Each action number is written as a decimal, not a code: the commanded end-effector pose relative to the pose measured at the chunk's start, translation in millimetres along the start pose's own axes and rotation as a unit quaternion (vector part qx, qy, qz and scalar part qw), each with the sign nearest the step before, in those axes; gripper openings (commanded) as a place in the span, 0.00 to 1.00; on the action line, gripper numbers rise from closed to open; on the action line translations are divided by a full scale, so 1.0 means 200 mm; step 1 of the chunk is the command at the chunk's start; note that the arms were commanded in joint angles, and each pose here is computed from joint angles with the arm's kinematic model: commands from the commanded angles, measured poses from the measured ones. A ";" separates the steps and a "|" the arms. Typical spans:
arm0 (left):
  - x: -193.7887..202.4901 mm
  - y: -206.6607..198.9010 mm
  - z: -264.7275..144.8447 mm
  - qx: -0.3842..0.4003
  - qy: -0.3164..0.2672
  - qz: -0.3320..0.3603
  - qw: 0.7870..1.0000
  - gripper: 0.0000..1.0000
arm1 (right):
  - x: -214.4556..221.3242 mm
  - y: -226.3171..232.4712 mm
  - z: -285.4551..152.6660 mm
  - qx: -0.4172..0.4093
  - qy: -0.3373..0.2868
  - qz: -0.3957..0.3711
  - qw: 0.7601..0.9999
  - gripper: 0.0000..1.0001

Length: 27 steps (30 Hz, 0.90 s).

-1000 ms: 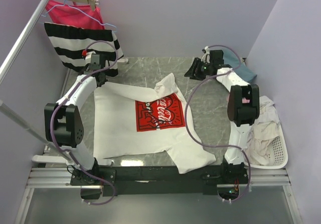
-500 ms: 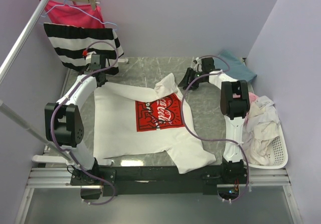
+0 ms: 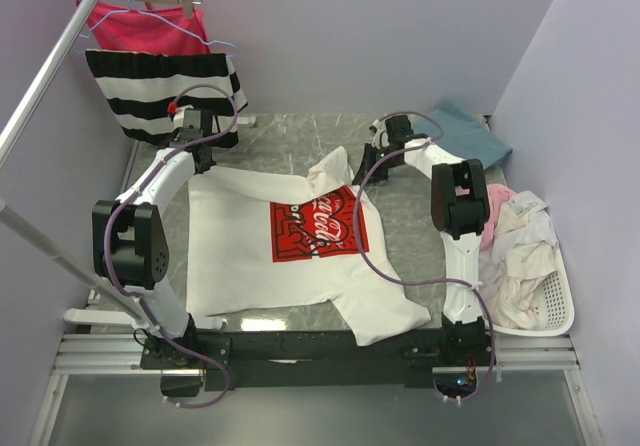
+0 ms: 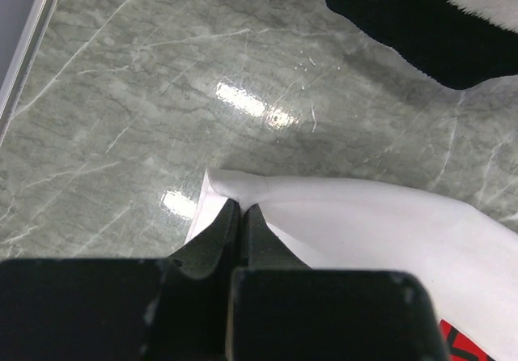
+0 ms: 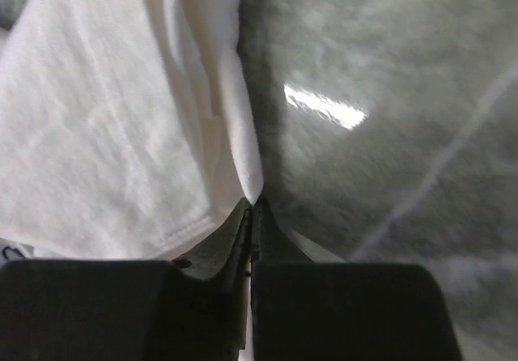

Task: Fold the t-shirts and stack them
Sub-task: Grap the side of the flattened tshirt furthest away from the robot with both arms

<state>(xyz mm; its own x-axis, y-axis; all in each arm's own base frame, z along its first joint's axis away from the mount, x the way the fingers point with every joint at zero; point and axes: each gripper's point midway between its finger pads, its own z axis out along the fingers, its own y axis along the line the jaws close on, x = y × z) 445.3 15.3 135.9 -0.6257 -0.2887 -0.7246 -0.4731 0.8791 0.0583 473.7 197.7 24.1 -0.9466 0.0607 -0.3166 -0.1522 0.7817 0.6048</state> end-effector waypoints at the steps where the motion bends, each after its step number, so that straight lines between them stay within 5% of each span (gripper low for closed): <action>1: -0.08 0.00 -0.02 0.008 -0.019 -0.006 1.000 0.01 | -0.13 0.00 -0.23 0.066 -0.079 -0.026 0.994 0.00; 9: -0.07 -0.01 0.00 0.011 -0.015 -0.007 1.000 0.01 | -0.17 -0.08 -0.88 0.268 -0.260 -0.005 0.928 0.00; 12: -0.05 -0.03 0.01 0.018 -0.010 -0.007 1.000 0.01 | -0.18 -0.05 -0.94 0.259 -0.290 -0.012 0.921 0.00; 18: -0.04 -0.05 0.03 0.027 -0.003 -0.005 1.000 0.01 | -0.17 0.11 -0.57 0.120 -0.170 -0.028 0.978 0.00; 20: -0.04 -0.06 0.03 0.029 -0.003 -0.005 1.000 0.01 | -0.13 0.28 -0.40 -0.012 -0.107 -0.034 0.994 0.00; 23: -0.04 -0.07 0.03 0.033 -0.003 -0.006 0.999 0.01 | -0.04 0.50 -0.24 -0.116 -0.035 -0.051 0.991 0.00; 27: -0.03 -0.07 0.04 0.032 0.002 -0.002 0.999 0.01 | 0.18 0.69 -0.09 -0.142 0.060 -0.116 0.981 0.00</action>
<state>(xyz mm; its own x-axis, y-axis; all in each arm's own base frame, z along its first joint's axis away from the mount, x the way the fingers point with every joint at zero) 448.5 8.7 120.5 -0.6546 -0.2984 -0.6946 -0.4464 0.8941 0.0366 465.5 217.3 62.9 -0.9198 0.0659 -0.3867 -0.1977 0.7736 0.6020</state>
